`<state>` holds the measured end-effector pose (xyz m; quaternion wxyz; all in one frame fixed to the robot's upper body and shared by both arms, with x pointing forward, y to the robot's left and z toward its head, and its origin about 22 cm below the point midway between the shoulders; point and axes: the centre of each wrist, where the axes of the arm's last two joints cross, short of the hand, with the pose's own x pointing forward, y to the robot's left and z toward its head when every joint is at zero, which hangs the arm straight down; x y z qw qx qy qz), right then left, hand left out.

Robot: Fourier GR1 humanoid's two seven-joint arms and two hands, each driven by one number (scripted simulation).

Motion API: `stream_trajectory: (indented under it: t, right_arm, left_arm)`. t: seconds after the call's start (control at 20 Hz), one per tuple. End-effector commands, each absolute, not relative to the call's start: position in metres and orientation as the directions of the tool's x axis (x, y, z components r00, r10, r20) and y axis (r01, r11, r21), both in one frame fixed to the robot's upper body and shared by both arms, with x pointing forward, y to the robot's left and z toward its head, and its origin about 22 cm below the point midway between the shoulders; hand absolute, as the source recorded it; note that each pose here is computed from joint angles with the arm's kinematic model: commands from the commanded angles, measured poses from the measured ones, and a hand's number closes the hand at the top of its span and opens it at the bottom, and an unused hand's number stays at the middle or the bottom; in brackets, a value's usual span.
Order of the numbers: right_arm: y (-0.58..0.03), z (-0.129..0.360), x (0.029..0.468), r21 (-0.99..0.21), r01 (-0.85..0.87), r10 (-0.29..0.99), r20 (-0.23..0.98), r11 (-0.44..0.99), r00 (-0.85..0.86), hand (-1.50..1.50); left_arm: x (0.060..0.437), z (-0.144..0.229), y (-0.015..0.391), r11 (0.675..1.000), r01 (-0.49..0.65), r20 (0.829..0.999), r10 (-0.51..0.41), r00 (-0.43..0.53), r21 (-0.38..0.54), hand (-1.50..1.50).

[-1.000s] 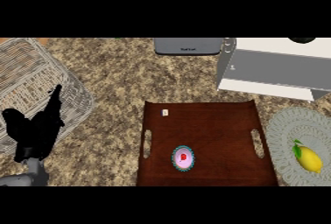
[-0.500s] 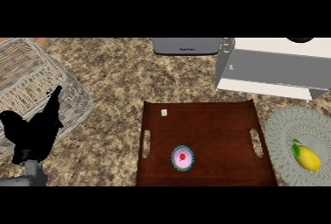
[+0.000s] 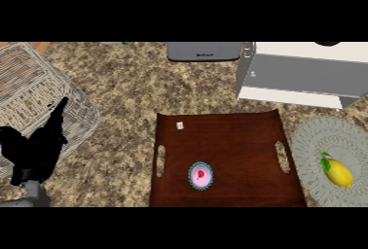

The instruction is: Pick the squash from the tray and place it in the tiered shelf

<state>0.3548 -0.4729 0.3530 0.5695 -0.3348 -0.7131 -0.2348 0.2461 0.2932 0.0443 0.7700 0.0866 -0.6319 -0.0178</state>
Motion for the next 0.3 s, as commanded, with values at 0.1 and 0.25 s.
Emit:
stream_trajectory:
  t: [0.1,0.25]
  right_arm:
    - [-0.526,0.34,0.317,-0.016,0.73,0.172,0.975,0.683,-0.139,-1.5]
    - [-0.539,0.352,0.302,-0.02,0.724,0.173,0.975,0.69,-0.137,-1.5]
  left_arm:
    - [0.222,-0.014,0.297,0.992,-0.099,0.905,-0.026,0.424,0.075,0.0]
    - [0.235,-0.004,0.298,0.991,-0.118,0.909,-0.004,0.416,0.058,0.0]
